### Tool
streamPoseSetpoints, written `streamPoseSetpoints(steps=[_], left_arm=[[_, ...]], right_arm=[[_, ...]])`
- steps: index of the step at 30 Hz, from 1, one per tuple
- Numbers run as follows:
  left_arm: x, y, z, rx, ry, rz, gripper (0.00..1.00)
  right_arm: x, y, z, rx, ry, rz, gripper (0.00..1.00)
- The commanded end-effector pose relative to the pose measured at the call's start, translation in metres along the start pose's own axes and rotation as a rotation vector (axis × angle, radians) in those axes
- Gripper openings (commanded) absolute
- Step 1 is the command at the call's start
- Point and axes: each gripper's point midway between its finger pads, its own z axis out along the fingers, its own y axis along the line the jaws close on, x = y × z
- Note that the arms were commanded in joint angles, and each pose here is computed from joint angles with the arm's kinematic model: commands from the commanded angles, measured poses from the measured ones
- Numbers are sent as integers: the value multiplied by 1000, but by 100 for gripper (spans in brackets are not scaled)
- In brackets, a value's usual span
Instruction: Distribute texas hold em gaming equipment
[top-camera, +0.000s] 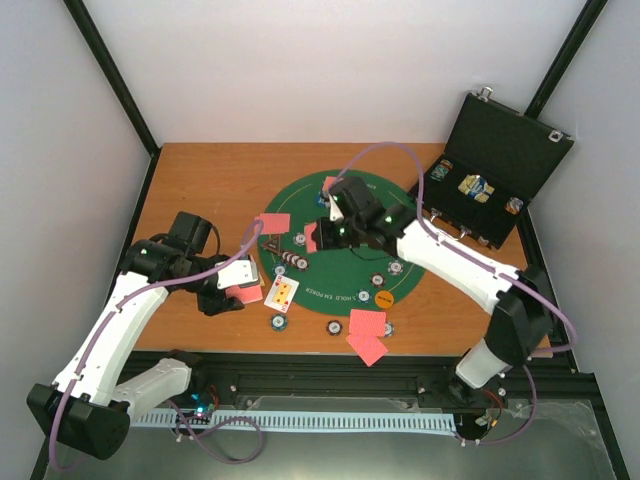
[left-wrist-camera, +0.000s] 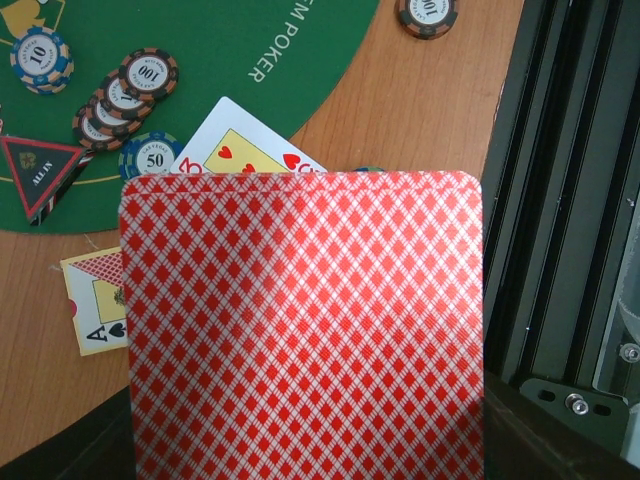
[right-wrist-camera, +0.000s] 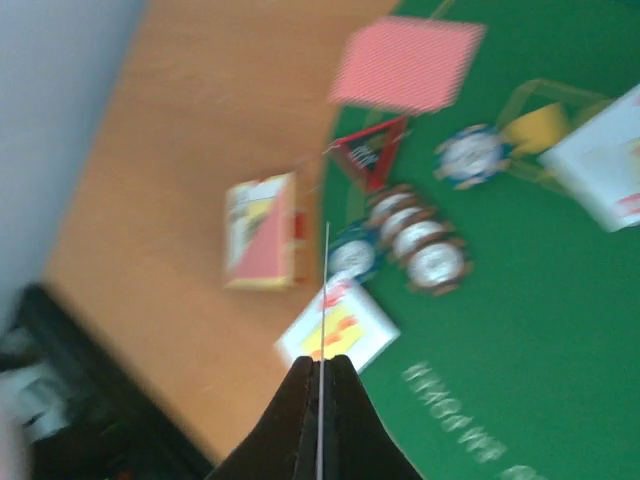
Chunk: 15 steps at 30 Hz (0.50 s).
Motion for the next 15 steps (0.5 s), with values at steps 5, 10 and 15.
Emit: streamPoseSetpoints(steps=[5,10,15], left_arm=[[-12,4,-7,-18,-47,9,52],[-12,5,-7,-19,-45,8,52],[-12,4,-6,-18,-48,12,52]], right_arm=[[-40,-173,-3,1039,139,-370,3],[-77,-194,12,1270,132,-538,3],[-87,-205,41,1309,147,-600,3]])
